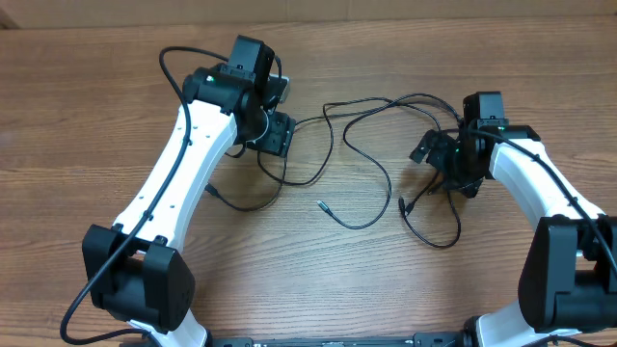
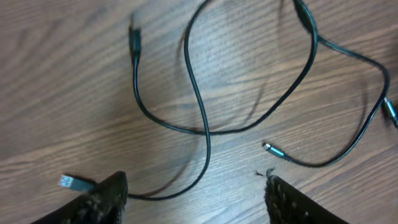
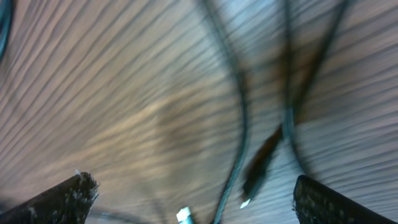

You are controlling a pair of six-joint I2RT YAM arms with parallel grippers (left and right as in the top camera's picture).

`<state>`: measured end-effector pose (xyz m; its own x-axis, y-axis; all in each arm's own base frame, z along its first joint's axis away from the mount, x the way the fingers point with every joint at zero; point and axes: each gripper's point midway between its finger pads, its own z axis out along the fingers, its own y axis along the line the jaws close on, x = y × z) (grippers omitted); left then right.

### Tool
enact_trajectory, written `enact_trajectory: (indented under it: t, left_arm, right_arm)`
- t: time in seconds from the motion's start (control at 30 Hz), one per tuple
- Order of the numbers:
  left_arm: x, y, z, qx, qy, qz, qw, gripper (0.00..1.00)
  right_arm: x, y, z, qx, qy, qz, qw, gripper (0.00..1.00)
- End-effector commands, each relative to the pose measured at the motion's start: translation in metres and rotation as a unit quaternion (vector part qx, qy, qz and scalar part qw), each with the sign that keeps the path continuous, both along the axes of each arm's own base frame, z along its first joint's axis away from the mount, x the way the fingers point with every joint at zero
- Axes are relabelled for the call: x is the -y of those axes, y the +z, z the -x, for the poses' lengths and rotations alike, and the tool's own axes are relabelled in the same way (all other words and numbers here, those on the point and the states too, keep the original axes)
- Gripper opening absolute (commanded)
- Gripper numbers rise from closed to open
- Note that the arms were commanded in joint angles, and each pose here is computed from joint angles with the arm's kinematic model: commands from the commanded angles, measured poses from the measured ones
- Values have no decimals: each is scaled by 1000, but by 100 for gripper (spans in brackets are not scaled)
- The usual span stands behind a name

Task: Untangle cables

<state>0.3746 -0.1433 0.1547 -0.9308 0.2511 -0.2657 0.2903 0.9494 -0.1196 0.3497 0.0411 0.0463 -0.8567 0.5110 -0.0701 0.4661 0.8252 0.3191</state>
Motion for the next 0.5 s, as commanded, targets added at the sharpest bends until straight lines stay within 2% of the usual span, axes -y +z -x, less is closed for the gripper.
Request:
enact_trajectory:
  t: [0.0, 0.47]
  left_arm:
    - [0, -10, 7, -20, 19, 10, 1000, 100]
    - [0, -12, 8, -22, 19, 9, 1000, 100]
  right_arm:
    - [-21, 12, 2, 12, 44, -59, 997, 100]
    - [-16, 12, -7, 30, 44, -43, 998, 100]
